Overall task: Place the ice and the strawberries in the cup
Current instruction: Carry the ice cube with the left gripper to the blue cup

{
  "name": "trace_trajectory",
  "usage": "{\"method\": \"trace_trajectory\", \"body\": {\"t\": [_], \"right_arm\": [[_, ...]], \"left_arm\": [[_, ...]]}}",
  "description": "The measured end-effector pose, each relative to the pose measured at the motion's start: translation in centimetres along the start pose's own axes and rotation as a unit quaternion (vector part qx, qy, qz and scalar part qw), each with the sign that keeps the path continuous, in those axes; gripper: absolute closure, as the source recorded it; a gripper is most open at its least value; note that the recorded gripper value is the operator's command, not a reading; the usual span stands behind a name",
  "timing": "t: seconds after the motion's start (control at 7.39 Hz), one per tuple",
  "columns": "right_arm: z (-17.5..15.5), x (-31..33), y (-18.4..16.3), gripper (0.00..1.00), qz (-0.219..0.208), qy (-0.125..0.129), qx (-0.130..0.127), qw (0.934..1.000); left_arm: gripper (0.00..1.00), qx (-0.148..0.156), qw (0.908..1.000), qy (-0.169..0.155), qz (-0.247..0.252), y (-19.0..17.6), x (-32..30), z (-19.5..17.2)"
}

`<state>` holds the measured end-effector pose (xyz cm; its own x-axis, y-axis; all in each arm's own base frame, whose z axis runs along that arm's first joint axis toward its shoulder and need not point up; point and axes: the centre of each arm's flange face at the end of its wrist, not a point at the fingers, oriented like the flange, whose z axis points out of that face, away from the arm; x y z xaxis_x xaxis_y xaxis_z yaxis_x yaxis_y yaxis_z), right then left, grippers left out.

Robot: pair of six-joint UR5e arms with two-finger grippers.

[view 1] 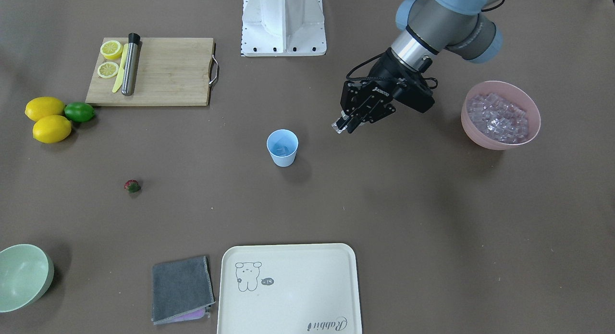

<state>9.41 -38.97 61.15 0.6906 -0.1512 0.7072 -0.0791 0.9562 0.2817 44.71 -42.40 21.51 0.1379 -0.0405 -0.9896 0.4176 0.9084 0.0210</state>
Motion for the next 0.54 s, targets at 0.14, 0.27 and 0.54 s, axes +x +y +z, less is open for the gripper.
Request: {"method": "trace_trajectory", "body": {"t": [0.14, 0.27, 0.54], "right_arm": [[0.0, 0.0, 0.0, 0.0, 0.0, 0.0, 0.0, 1.0], [0.0, 0.0, 0.0, 0.0, 0.0, 0.0, 0.0, 1.0], [0.0, 0.0, 0.0, 0.0, -0.001, 0.0, 0.0, 1.0]], "left_arm": [[1.0, 0.025, 0.9996, -0.003, -0.014, 3.2, 1.7, 1.8], [1.0, 0.047, 0.9986, -0.007, -0.023, 6.1, 2.8, 3.3], [1.0, 0.082, 0.9962, -0.016, -0.025, 9.6, 3.4, 6.1]]}}
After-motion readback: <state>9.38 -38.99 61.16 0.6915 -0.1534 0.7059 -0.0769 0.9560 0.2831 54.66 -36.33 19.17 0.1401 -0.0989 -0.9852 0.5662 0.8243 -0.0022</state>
